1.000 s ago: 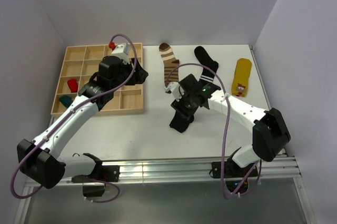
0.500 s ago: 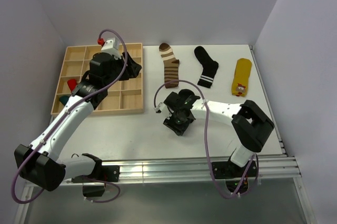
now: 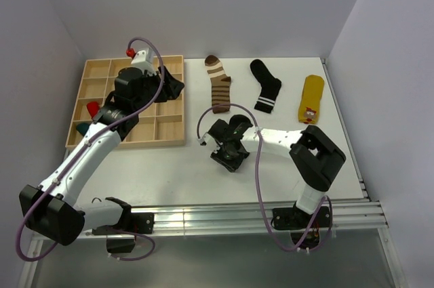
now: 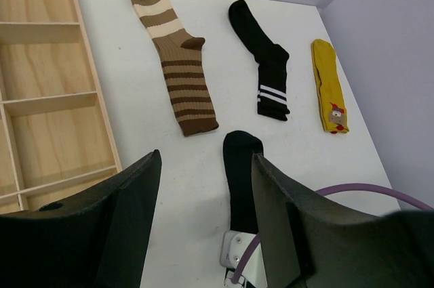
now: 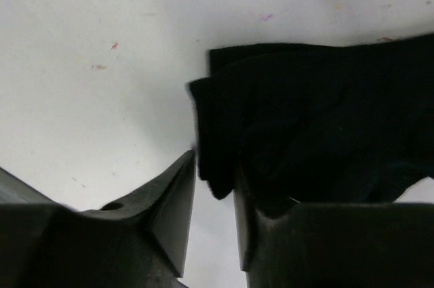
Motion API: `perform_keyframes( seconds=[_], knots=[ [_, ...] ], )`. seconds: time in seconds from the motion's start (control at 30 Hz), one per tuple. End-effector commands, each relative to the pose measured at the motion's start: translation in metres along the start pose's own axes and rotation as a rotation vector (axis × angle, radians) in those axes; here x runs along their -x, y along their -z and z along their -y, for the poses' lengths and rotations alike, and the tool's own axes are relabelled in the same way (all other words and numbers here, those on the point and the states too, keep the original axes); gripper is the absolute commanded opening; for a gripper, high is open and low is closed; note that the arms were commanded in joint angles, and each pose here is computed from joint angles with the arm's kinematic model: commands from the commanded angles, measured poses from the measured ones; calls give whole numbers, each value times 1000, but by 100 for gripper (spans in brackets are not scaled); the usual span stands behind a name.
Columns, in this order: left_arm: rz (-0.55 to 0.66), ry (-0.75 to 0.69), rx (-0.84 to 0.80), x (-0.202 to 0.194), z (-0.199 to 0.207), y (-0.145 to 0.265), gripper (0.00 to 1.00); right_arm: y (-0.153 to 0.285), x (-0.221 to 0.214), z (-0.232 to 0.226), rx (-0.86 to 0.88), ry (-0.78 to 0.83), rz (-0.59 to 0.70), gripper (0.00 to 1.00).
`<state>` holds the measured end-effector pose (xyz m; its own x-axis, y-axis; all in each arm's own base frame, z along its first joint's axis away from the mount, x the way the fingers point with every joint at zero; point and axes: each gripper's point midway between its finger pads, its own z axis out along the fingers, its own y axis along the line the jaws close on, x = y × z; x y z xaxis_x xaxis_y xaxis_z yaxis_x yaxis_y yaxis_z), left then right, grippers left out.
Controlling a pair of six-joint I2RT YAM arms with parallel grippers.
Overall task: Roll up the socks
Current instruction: Roll the sock at the center of the board.
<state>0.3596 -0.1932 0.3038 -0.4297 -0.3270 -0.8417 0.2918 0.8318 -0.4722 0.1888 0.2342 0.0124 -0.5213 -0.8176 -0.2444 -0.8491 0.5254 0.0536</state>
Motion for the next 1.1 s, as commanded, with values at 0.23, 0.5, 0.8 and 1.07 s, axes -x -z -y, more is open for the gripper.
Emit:
perform_keyframes(
  seconds=[0.23, 0.5, 0.8, 1.07],
  knots=[
    [7, 54, -31, -16, -3, -6, 59, 4, 13, -1, 124, 51, 39, 22],
    [63, 131, 1, -49, -12, -2, 47, 37, 19, 21, 498, -33, 116, 22],
    [-36, 75, -140, -129, 22, -11, 29, 40, -1, 10, 867, -139, 47, 21],
    [-118, -22, -402, -176, 70, -15, 21, 41, -2, 21, 1010, -257, 45, 21]
  ],
)
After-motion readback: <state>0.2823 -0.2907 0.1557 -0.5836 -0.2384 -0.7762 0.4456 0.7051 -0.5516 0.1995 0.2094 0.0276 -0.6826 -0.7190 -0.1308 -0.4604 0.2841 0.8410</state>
